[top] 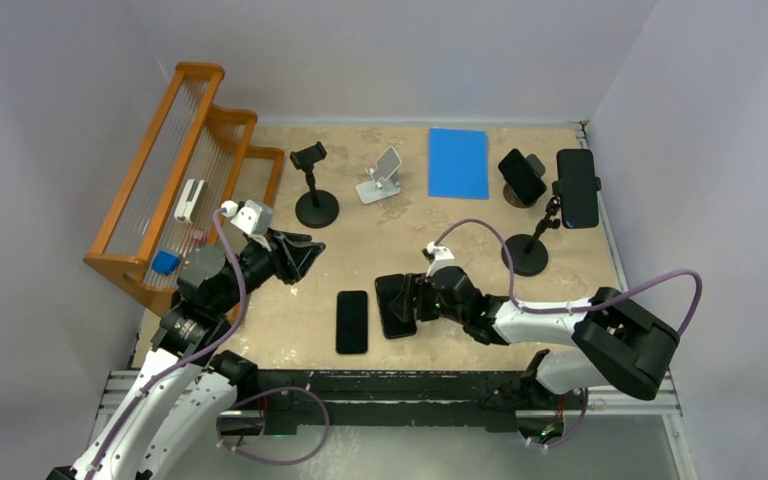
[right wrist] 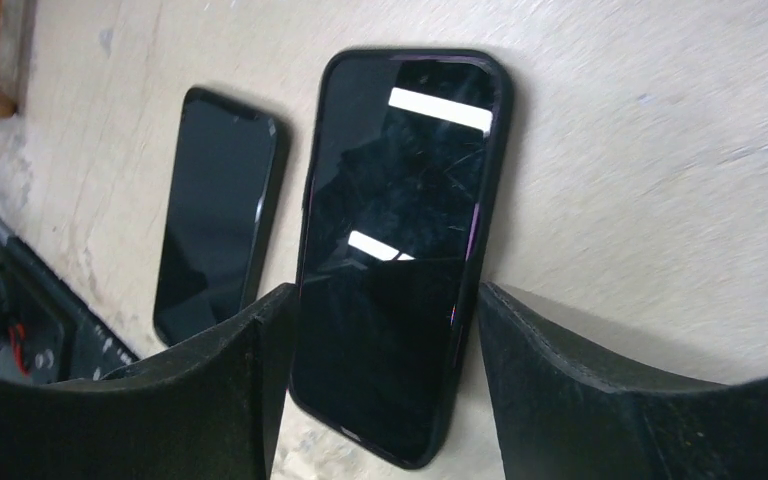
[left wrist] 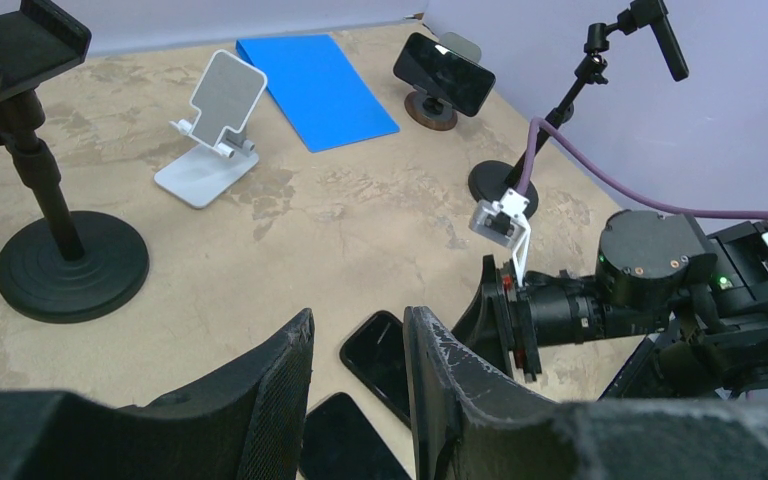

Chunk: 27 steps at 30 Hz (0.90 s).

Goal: Remove the phone from the phone stand
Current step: Adjust the phone at the center of the board.

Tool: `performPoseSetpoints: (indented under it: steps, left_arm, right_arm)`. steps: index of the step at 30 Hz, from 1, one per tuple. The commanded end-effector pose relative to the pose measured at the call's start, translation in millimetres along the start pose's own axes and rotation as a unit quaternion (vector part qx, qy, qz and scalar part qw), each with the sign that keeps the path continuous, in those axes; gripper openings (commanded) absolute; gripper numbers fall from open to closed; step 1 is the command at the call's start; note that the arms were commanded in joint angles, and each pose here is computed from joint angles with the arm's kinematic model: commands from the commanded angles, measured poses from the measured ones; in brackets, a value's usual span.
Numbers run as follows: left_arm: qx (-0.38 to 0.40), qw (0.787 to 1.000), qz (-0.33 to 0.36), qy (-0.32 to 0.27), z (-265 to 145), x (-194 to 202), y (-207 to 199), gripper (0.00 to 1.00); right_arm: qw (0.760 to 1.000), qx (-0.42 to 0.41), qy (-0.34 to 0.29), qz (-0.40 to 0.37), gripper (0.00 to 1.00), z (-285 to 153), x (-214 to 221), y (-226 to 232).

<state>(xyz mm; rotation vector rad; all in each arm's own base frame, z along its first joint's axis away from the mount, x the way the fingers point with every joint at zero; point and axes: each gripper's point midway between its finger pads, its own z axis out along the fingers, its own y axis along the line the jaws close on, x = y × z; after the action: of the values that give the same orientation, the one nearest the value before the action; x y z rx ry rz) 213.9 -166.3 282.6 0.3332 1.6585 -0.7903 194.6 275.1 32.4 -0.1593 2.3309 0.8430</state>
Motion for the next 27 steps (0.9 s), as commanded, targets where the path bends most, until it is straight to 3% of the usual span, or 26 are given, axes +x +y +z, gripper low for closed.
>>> performPoseSetpoints:
  steps: [1,7,15,21,27]
  left_arm:
    - [0.011,1.0,0.002,-0.019,-0.2,-12.6,-6.2,0.37]
    - [0.011,1.0,0.002,-0.019,-0.2,-12.4,-6.0,0.37]
    - [0.009,1.0,0.002,-0.02,-0.9,-12.5,-5.6,0.37]
    - [0.008,1.0,0.001,-0.018,-0.2,-11.8,-5.2,0.37]
    - [0.01,1.0,0.001,-0.017,0.0,-11.7,-5.8,0.36]
  right_arm:
    - [1.0,-0.019,0.015,0.006,0.67,-5.9,13.4,19.2]
    - [1.0,-0.008,0.006,0.012,0.7,-10.6,1.6,27.9]
    - [0.997,0.023,-0.077,-0.016,0.73,0.7,-80.1,25.7]
    - [0.995,0.027,-0.081,-0.044,0.7,31.7,-115.4,24.1]
    - [0.997,0.02,-0.05,-0.063,0.67,63.4,-113.3,24.8]
